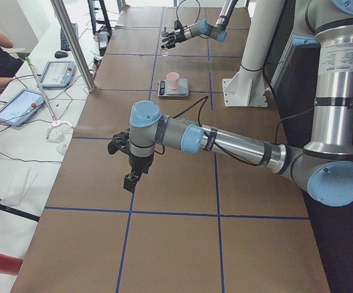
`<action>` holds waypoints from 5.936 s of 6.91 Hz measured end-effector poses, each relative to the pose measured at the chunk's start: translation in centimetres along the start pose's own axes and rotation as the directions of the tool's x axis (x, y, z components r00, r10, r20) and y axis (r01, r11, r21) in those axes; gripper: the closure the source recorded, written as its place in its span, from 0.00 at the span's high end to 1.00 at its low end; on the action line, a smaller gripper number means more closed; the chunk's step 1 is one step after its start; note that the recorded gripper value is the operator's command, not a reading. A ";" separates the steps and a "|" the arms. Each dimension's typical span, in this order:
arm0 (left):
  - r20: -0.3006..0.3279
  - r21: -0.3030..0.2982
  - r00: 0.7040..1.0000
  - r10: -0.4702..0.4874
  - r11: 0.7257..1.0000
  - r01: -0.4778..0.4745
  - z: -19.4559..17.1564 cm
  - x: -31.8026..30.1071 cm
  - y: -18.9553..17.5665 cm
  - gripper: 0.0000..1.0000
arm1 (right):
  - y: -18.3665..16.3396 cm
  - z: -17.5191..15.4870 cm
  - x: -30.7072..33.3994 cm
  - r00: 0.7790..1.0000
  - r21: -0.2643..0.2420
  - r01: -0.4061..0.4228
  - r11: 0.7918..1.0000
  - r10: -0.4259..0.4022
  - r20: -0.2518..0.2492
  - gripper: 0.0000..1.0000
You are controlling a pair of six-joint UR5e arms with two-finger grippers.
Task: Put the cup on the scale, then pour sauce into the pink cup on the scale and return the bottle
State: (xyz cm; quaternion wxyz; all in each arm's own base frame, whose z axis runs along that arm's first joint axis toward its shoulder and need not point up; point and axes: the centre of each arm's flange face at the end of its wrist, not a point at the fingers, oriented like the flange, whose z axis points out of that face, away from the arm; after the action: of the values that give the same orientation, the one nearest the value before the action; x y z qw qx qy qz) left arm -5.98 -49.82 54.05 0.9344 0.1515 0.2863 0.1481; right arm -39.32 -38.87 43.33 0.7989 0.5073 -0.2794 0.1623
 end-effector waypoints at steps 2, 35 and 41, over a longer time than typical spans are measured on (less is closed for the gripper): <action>0.000 -0.001 1.000 -0.002 1.000 0.002 0.0 0.0 0.0 1.00 | 0.2 0.1 3.1 0.998 -0.123 0.028 0.992 -0.034 -0.051 0.00; 0.002 0.000 1.000 -0.001 1.000 0.001 0.0 -0.1 -0.5 1.00 | 1.6 -1.9 1.7 0.987 -0.240 -0.125 0.963 0.097 -0.126 1.00; 0.001 -0.002 1.000 -0.003 1.000 0.003 0.1 -0.1 -0.4 1.00 | 2.0 -3.8 1.6 0.987 -0.308 -0.076 0.949 0.028 -0.155 1.00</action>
State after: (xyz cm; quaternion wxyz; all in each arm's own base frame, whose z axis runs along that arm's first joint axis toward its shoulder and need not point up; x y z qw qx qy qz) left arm -5.97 -50.29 54.01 0.9350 0.1502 0.2857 0.1471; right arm -38.08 -34.56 44.50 0.8832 0.3533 -0.2544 0.1746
